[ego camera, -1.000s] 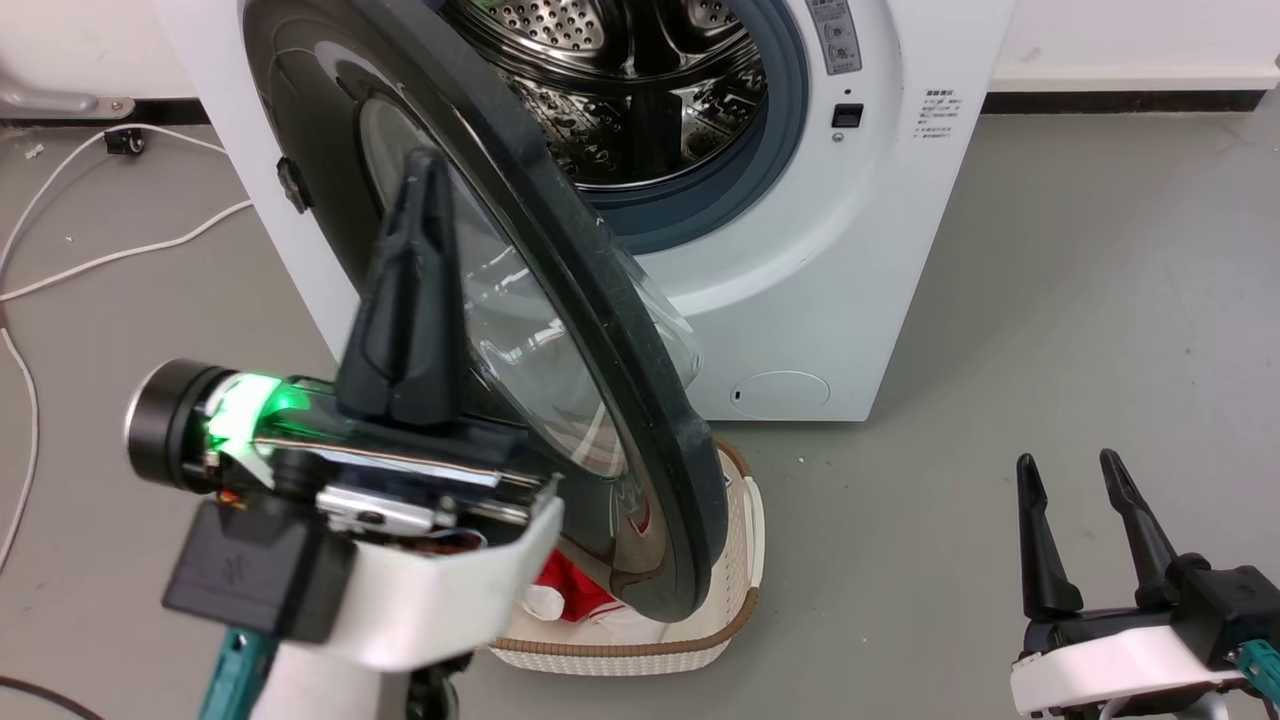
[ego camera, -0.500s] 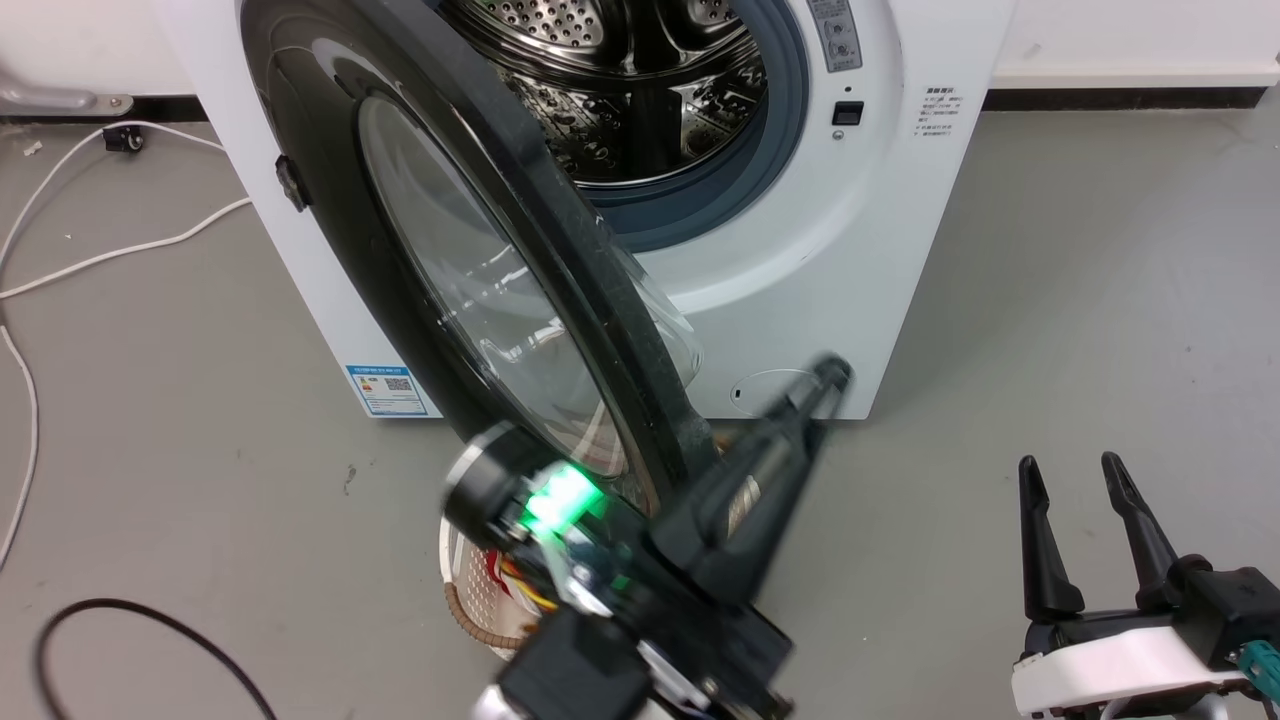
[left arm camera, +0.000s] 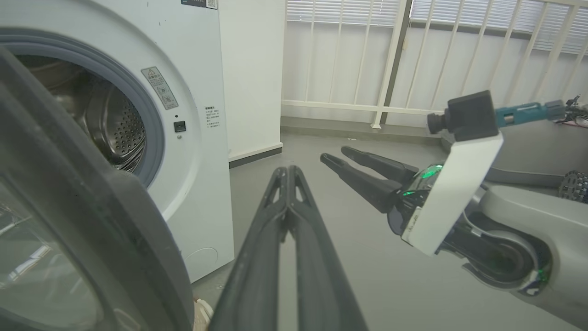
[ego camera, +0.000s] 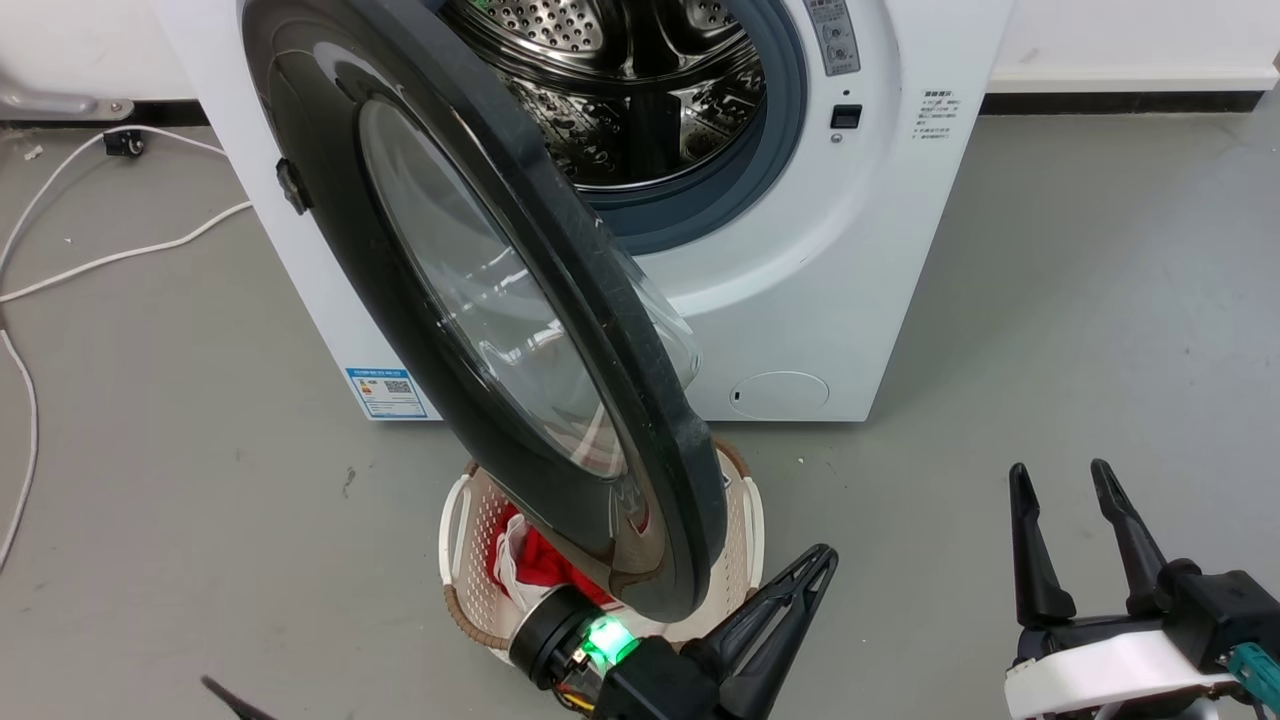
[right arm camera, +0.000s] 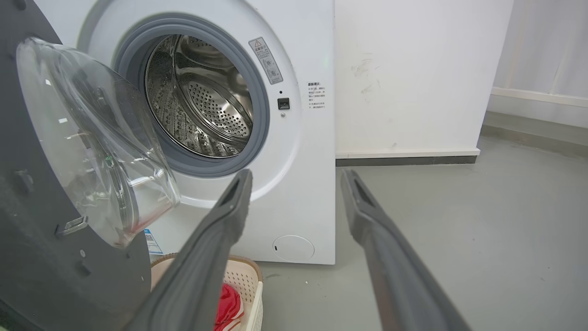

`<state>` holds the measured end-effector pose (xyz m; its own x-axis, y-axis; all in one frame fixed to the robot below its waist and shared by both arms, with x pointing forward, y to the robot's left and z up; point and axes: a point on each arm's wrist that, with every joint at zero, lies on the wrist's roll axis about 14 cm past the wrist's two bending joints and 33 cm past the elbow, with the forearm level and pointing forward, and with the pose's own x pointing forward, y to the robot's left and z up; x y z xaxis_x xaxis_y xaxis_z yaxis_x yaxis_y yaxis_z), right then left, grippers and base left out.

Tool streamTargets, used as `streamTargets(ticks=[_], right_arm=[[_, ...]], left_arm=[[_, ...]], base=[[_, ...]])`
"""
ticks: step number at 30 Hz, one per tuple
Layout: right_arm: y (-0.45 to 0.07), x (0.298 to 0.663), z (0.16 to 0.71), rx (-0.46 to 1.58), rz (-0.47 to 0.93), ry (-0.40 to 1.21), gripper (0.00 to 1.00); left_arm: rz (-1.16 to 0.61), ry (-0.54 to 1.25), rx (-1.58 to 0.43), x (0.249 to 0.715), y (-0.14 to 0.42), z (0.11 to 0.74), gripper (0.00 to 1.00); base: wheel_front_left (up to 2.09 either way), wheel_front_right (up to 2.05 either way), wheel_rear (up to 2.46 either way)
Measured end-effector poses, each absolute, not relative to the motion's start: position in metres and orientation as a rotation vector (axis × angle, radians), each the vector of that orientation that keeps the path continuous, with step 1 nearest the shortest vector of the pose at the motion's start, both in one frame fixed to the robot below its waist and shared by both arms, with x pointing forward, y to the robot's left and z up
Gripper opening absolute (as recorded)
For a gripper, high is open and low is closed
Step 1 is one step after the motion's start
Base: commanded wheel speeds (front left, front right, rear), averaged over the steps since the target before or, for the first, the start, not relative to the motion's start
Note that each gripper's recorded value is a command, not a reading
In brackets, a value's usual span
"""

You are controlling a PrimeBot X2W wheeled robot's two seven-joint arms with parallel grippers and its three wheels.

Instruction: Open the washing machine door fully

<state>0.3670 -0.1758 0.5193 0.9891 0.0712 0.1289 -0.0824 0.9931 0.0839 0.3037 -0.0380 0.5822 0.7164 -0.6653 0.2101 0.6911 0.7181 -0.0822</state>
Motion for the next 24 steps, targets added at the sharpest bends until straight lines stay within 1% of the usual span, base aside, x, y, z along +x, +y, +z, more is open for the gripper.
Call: streamTargets(ticks=[4, 12, 24], right_arm=[[-0.175, 0.368, 0.517, 0.09, 0.079, -0.12, 1.0], [-0.176, 0.371, 0.512, 0.087, 0.074, -0.102, 1.0], [-0.178, 0.374, 0.509, 0.092, 0.067, -0.091, 1.0]], left_arm=[[-0.724, -0.138, -0.168, 0.312, -0.034, 0.569, 0.0], [-0.689, -0.156, -0.168, 0.339, -0.036, 0.566, 0.0], [-0.647, -0.136, -0.179, 0.364, -0.036, 0.556, 0.0]], base=[[0.0, 0.0, 0.0], [0.0, 0.0, 0.0], [0.0, 0.0, 0.0]])
